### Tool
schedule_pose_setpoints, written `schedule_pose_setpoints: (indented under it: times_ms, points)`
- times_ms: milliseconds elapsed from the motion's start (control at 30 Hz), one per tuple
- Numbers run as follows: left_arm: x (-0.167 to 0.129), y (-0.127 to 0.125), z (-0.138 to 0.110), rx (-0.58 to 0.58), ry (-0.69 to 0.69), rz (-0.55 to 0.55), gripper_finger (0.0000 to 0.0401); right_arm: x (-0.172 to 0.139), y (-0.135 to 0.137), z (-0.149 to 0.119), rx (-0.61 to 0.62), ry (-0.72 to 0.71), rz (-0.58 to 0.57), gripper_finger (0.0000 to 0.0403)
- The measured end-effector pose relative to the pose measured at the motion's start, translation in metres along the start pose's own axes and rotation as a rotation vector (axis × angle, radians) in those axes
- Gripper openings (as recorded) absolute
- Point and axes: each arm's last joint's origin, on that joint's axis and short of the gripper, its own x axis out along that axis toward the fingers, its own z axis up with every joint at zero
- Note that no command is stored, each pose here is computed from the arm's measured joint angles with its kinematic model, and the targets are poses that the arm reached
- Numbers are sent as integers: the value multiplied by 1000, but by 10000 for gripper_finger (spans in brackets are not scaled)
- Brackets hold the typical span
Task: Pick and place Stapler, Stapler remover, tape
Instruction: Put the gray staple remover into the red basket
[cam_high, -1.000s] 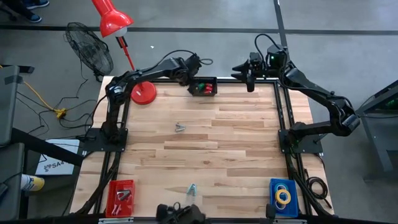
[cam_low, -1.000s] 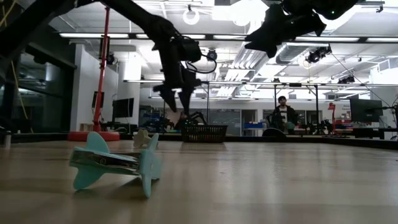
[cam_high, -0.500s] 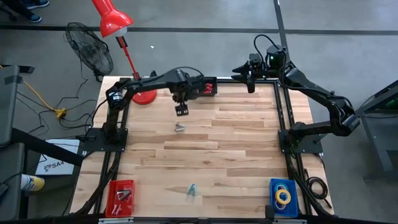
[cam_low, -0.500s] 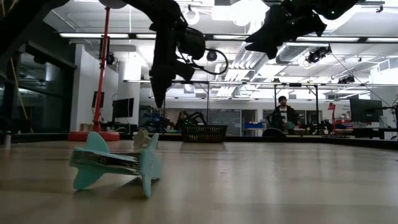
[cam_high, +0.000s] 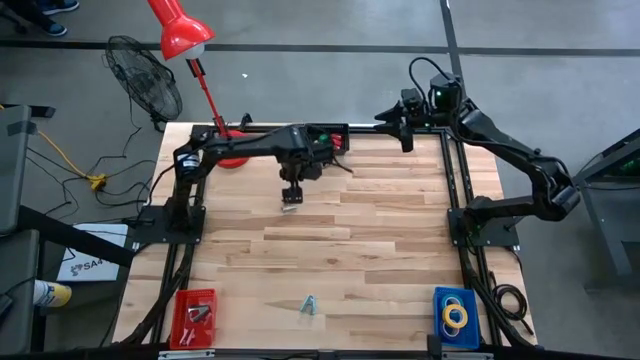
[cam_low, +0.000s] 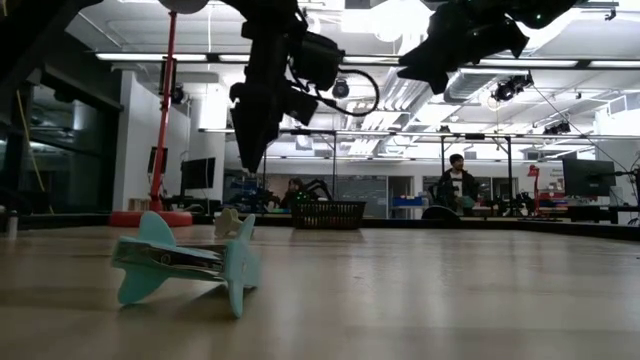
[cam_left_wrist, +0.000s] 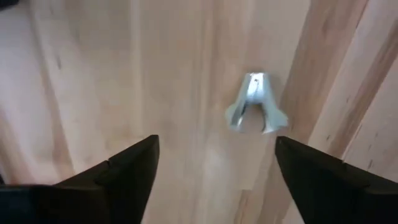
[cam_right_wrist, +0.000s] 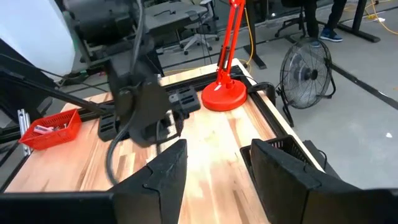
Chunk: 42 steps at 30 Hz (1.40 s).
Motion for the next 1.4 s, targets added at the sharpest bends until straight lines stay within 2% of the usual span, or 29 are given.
schedule_pose_setpoints:
  times_ms: [167,300,500,833,1267,1400]
  points:
    - [13,-19,11,48,23,-4,363,-1,2,0,1,0,15,169]
    - [21,-32,16,67,38,-3,381,-1,3,0,12,6,38,169]
    - [32,-37,21,19,67,-12,383,-1,3,-2,16,22,52,169]
    - [73,-42,31,-58,200,-31,383,-1,3,-4,19,34,55,169]
    - [82,-40,34,-86,208,23,382,-1,4,-7,45,58,57,169]
    - [87,-41,31,-88,230,-4,362,-1,4,-8,50,63,58,169]
